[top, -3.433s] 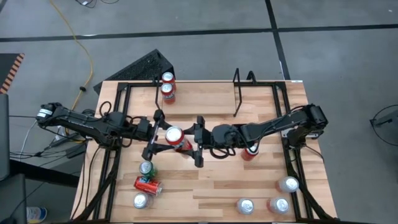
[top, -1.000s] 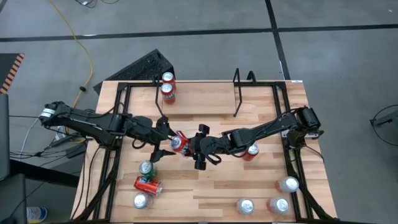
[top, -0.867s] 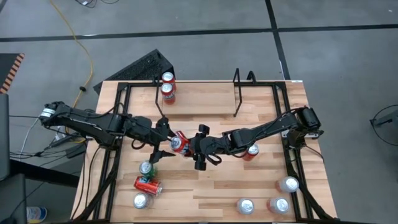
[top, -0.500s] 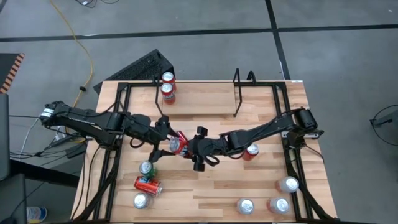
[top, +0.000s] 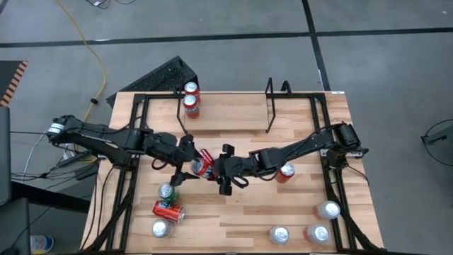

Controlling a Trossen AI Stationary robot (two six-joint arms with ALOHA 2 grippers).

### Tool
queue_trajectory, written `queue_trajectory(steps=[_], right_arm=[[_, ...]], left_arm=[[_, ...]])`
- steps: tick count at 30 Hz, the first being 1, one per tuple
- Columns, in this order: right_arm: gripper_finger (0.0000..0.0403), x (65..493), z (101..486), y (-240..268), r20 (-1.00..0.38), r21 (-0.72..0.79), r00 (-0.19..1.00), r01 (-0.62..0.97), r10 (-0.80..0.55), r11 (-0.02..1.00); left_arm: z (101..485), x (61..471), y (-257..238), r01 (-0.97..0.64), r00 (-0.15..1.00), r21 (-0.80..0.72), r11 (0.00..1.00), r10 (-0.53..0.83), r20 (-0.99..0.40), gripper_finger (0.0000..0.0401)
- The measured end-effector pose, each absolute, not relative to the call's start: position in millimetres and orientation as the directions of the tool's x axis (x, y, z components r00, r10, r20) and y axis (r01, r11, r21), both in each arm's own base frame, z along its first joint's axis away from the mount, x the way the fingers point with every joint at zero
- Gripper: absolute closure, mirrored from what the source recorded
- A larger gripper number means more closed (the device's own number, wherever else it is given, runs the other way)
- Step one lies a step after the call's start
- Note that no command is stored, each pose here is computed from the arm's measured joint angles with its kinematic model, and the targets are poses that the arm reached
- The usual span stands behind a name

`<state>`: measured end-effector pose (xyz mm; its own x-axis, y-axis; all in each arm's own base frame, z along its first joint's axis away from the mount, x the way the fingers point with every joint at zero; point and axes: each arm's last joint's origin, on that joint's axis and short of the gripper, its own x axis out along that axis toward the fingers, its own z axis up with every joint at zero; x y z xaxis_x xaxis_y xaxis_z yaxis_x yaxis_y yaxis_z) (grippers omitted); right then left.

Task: Place canned beverage on shelf
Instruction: Put the red soda can on the shelf and align with the other red soda cans

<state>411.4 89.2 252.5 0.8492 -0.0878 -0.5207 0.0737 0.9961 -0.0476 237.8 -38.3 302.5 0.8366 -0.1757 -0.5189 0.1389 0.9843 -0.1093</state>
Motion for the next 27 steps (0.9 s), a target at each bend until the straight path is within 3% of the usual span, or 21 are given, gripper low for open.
queue_trajectory(steps=[9, 18, 27], right_arm=[[0.0173, 411, 252, 90, -0.528, -0.042, 0.846, 0.06, -0.073, 0.997], [0.0173, 411, 252, 90, -0.527, -0.035, 0.847, 0.051, -0.062, 0.998], [0.0173, 411, 252, 90, -0.531, -0.032, 0.845, 0.049, -0.059, 0.998]], left_arm=[[290, 249, -41, 0.155, 0.806, -0.121, 0.98, -0.197, -0.559, 0.0048], [306, 252, -42, 0.178, 0.817, -0.125, 0.976, -0.217, -0.534, 0.0048], [289, 273, -46, 0.191, 0.743, -0.139, 0.972, -0.236, -0.627, 0.0048]])
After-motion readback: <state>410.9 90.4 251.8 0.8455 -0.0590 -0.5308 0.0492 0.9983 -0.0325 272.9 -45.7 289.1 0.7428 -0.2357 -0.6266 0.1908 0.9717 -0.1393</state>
